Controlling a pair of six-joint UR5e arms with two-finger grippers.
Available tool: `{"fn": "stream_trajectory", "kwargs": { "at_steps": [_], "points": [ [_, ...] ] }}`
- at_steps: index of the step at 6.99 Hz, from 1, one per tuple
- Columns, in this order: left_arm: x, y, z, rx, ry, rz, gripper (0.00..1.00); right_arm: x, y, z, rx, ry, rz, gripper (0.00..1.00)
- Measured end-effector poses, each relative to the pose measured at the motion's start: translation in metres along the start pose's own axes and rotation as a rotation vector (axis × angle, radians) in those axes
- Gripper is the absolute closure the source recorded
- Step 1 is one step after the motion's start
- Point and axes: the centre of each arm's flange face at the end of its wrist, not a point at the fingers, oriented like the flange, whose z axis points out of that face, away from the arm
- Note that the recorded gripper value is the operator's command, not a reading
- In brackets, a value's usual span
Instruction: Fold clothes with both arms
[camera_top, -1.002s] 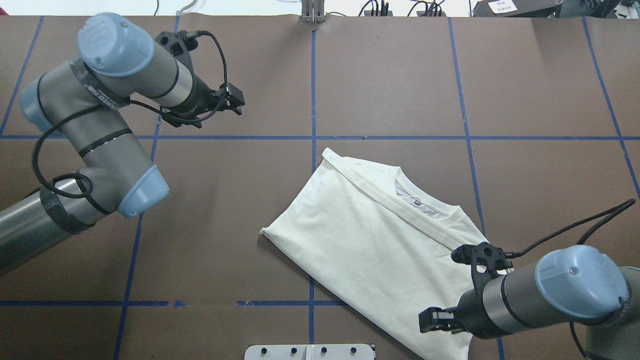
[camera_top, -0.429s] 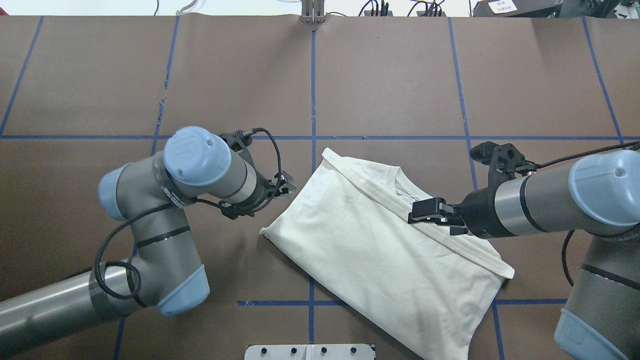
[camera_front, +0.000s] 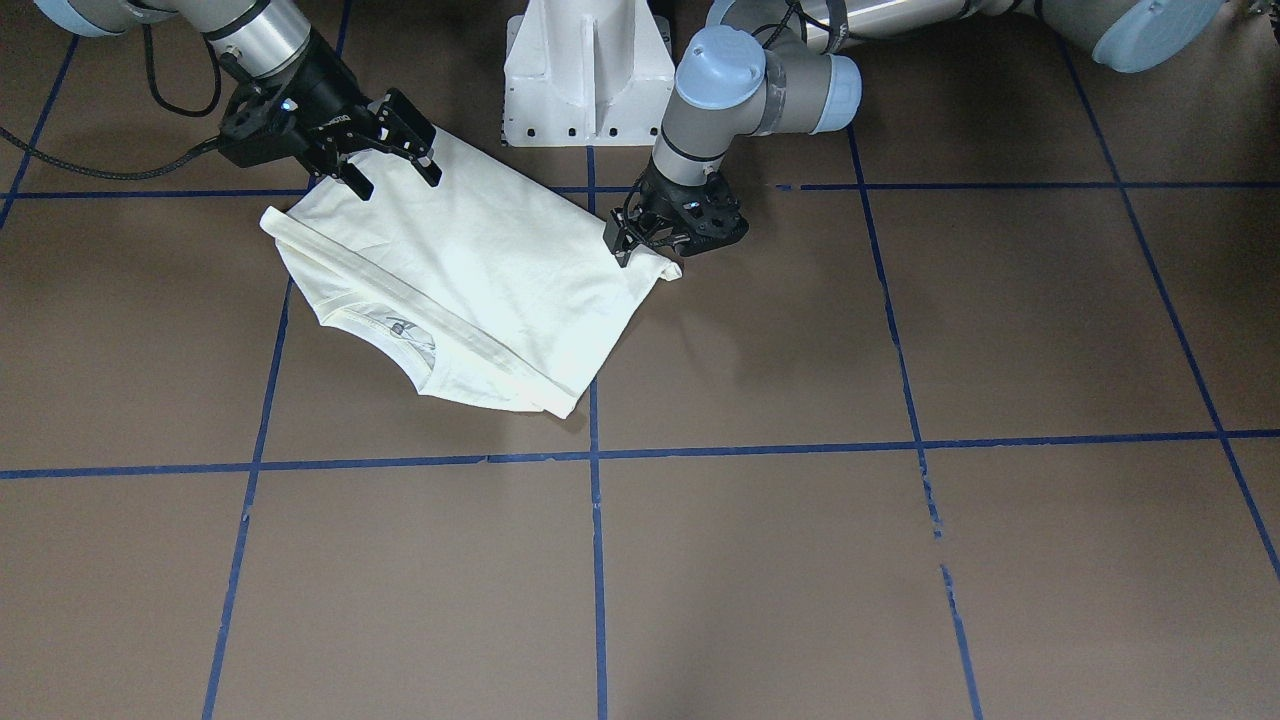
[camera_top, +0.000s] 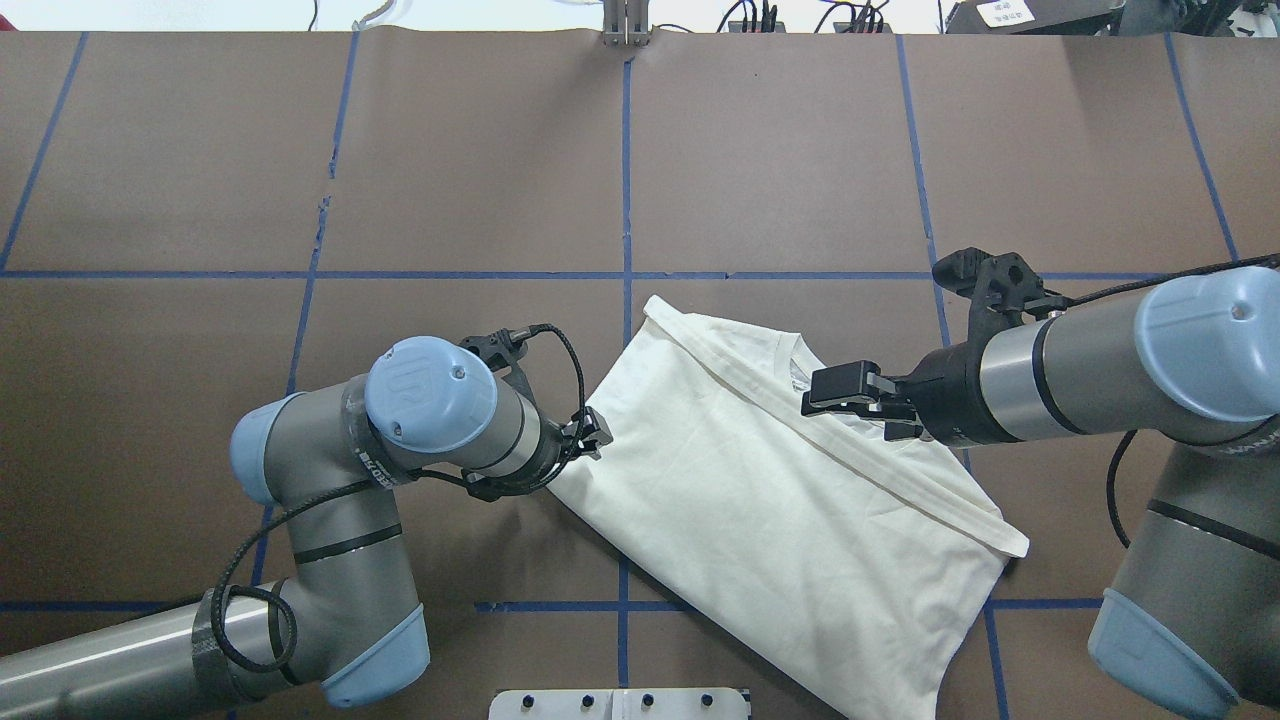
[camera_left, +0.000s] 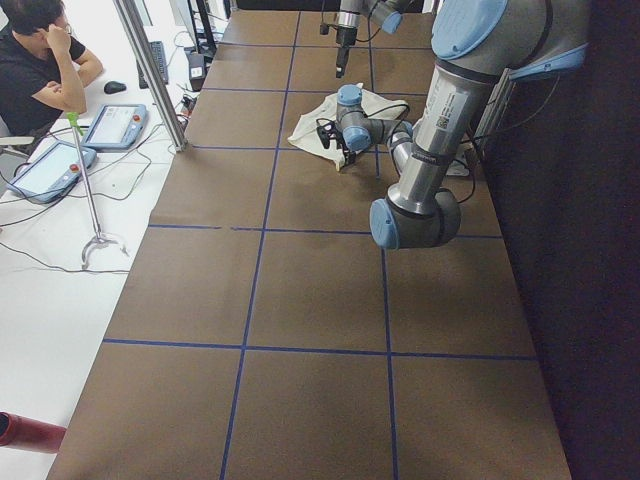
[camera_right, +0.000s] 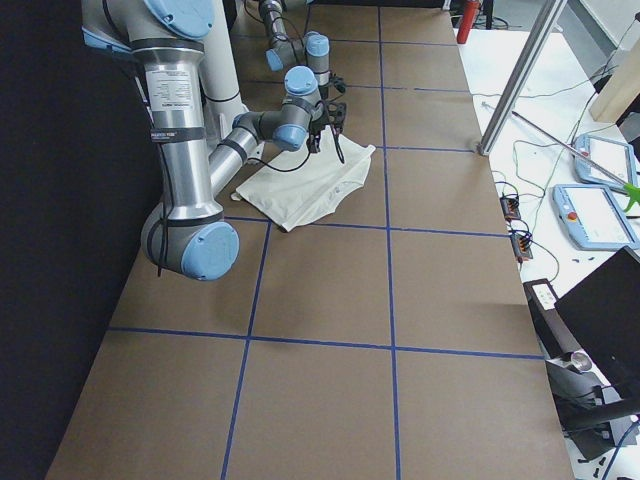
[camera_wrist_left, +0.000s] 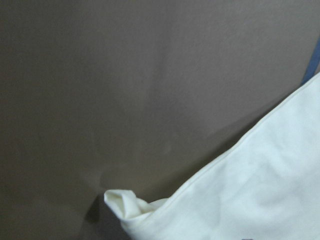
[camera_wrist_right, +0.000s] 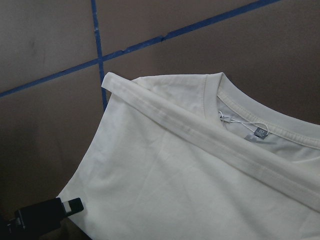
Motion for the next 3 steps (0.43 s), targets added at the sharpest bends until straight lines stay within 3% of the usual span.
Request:
{"fn": "stream_trajectory", "kwargs": {
  "at_steps": [1,2,3],
  "points": [
    [-0.0053,-0.0010,0.0040,0.002,-0.011,-0.004,0.72,-0.0004,-0.0003,-0.0001,0.001,-0.001,0.001,0.00],
    [-0.0074,-0.0014,0.0047,0.002,-0.014,-0.013,1.00,-0.0004,-0.0007,-0.0002,0.001,-0.001,0.002,0.00],
    [-0.0069,-0.0007,0.0036,0.002,-0.012,-0.023,1.00,-0.0005,-0.0009,-0.0004,0.001,-0.001,0.002,0.00]
  ]
}}
